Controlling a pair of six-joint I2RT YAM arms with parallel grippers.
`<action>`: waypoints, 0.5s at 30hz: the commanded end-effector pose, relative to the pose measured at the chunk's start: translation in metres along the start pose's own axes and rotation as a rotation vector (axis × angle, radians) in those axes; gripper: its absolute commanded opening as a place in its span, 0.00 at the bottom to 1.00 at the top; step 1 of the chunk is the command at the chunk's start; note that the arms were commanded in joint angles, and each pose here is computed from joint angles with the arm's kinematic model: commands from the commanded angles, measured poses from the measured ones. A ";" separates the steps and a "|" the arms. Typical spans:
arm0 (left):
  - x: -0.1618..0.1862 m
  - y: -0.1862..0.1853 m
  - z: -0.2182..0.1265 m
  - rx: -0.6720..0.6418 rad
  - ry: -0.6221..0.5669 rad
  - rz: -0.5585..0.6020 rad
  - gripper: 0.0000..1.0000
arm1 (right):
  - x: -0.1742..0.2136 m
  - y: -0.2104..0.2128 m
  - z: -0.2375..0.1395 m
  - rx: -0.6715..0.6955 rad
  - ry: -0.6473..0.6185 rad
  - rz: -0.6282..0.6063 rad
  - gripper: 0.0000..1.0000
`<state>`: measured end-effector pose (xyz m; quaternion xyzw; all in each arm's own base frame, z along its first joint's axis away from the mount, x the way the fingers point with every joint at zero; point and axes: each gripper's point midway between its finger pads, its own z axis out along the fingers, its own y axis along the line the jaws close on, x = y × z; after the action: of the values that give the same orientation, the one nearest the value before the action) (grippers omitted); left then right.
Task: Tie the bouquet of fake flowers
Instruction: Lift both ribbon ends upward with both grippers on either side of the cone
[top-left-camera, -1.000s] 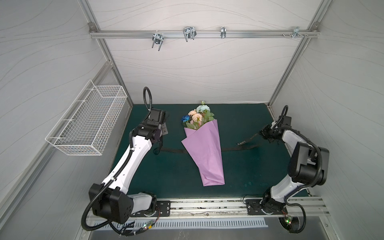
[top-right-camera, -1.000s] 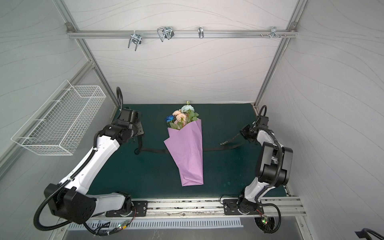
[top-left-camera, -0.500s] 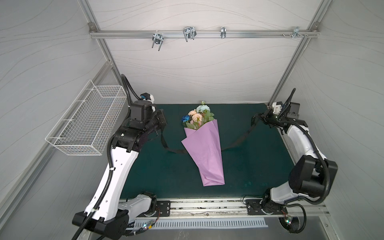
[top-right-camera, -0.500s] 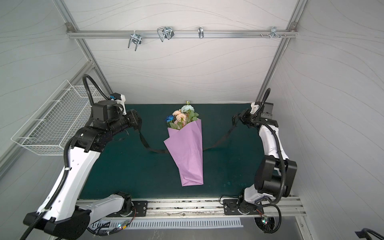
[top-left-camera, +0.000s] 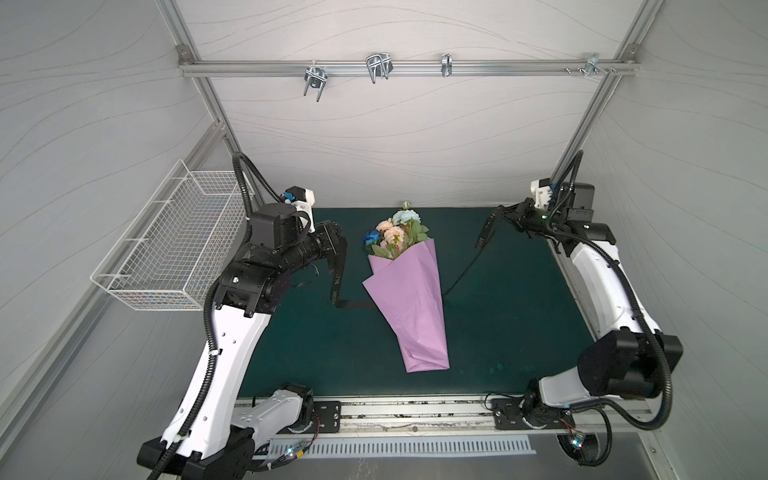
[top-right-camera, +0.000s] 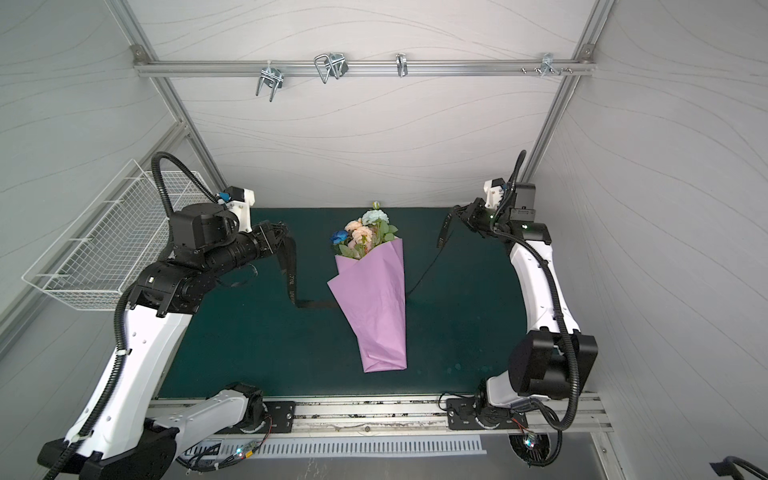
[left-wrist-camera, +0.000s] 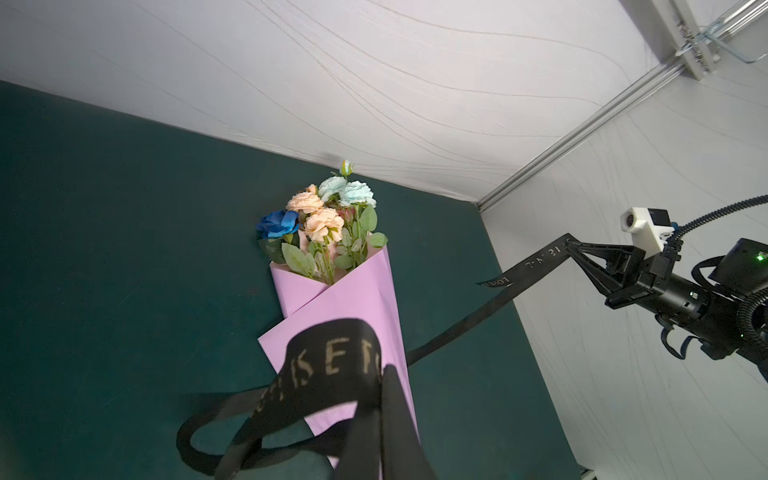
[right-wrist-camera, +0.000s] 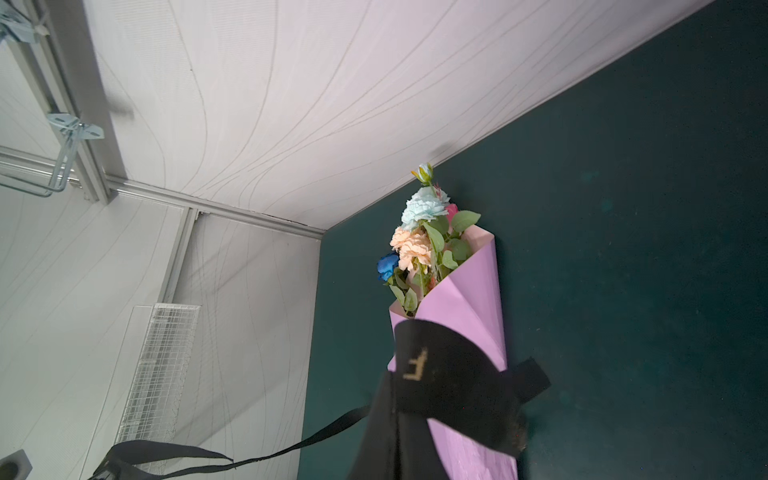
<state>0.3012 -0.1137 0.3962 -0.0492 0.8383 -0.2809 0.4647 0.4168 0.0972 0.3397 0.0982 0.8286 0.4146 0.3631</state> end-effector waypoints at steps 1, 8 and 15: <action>-0.010 -0.018 0.003 0.088 -0.028 -0.007 0.00 | -0.008 0.024 -0.017 -0.006 -0.028 -0.051 0.00; -0.011 -0.022 0.008 0.117 -0.022 -0.024 0.00 | -0.027 0.045 -0.029 0.008 -0.050 -0.107 0.00; -0.013 -0.023 0.011 0.122 -0.026 -0.034 0.00 | -0.023 0.053 -0.032 0.008 -0.051 -0.120 0.00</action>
<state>0.3091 -0.1275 0.4003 -0.0463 0.8280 -0.3208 0.4576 0.4074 0.0970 0.4128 0.0614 0.8148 0.3925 0.4223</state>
